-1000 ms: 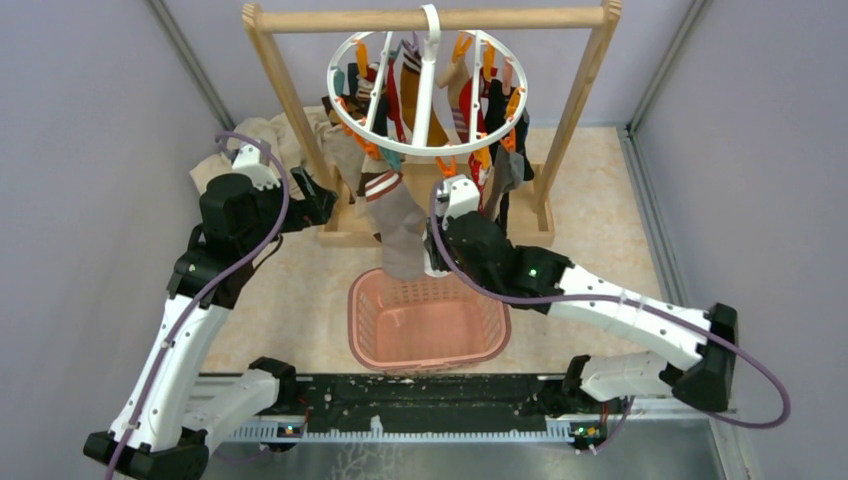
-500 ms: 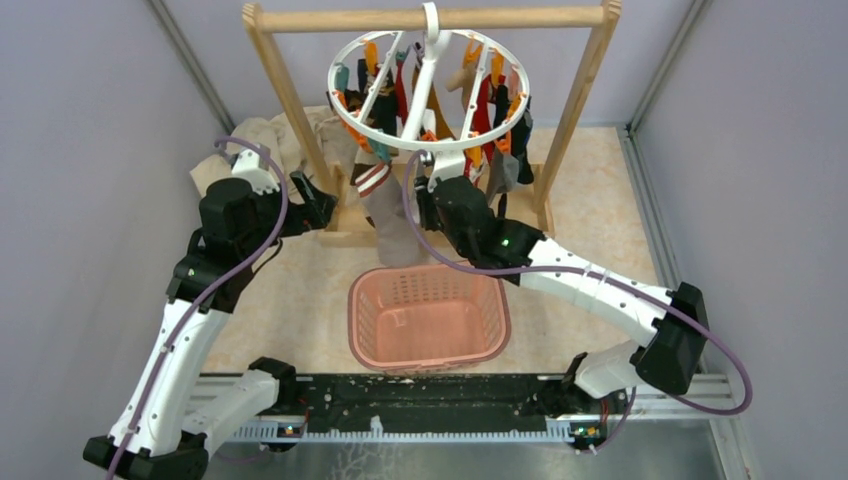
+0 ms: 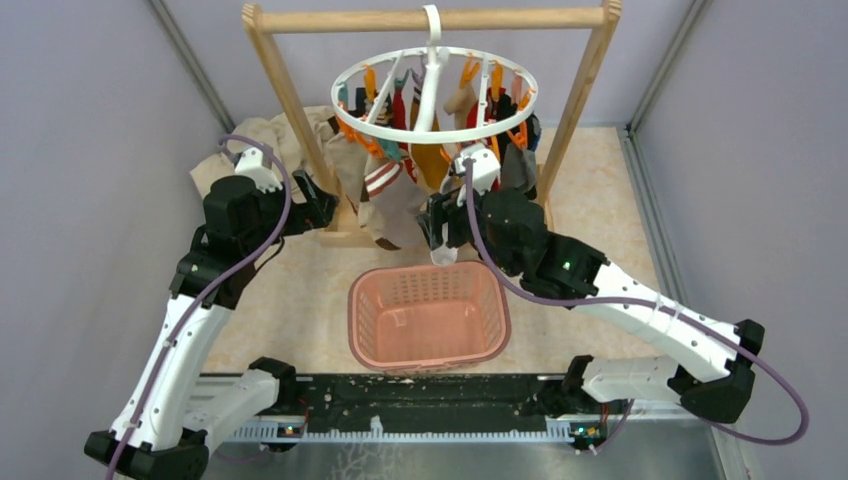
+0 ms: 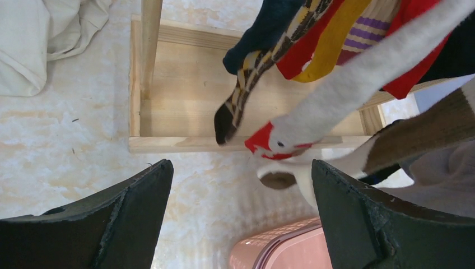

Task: Remove the socks clipped to the hanger
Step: Remove the sock from the hanger.

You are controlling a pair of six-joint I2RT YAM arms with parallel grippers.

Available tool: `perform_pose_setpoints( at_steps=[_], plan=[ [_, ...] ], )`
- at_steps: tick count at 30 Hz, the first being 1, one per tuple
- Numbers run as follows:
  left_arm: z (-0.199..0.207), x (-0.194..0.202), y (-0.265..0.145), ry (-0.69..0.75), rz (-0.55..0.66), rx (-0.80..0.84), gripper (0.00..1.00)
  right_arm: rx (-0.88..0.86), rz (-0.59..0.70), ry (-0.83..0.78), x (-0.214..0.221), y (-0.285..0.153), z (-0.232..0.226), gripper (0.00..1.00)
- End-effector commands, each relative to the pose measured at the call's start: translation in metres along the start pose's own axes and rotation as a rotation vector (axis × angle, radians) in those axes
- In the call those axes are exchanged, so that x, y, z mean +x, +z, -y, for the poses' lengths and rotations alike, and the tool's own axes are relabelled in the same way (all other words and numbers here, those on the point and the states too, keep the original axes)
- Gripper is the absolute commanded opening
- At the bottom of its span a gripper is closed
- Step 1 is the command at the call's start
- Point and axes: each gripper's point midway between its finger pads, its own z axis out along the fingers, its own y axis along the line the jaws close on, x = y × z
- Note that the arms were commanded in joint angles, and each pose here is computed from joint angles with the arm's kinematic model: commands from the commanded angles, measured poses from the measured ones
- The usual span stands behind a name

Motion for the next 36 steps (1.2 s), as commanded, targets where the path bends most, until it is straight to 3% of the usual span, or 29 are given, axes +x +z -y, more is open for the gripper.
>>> perform_pose_setpoints(
  at_steps=[1,7,14,18,25,28,31,36],
  plan=[
    [0.007,-0.008,-0.002,0.004,0.026,0.034,0.99,-0.065,-0.048,-0.01,0.01,-0.011,-0.016,0.67],
    [0.026,-0.008,-0.01,0.025,0.028,0.148,0.99,-0.132,-0.123,0.021,0.019,-0.023,-0.027,0.77],
    [0.039,-0.024,-0.027,0.026,0.07,0.202,0.99,0.01,-0.28,-0.031,0.068,-0.02,0.0,0.83],
    [0.052,-0.025,-0.032,0.03,0.068,0.274,0.99,0.066,-0.257,-0.011,0.072,-0.025,0.013,0.85],
    [0.062,-0.017,-0.036,0.023,0.065,0.352,0.99,0.002,-0.193,0.004,0.039,-0.041,0.006,0.85],
    [0.06,-0.017,-0.036,0.023,0.068,0.344,0.99,0.012,-0.187,0.0,0.033,-0.047,0.009,0.81],
    [0.061,-0.016,-0.036,0.022,0.065,0.345,0.99,-0.086,-0.179,-0.004,0.029,-0.051,-0.006,0.73],
    [0.057,-0.011,-0.03,0.022,0.05,0.33,0.99,-0.286,-0.161,0.012,0.02,-0.06,-0.042,0.49]
  ],
)
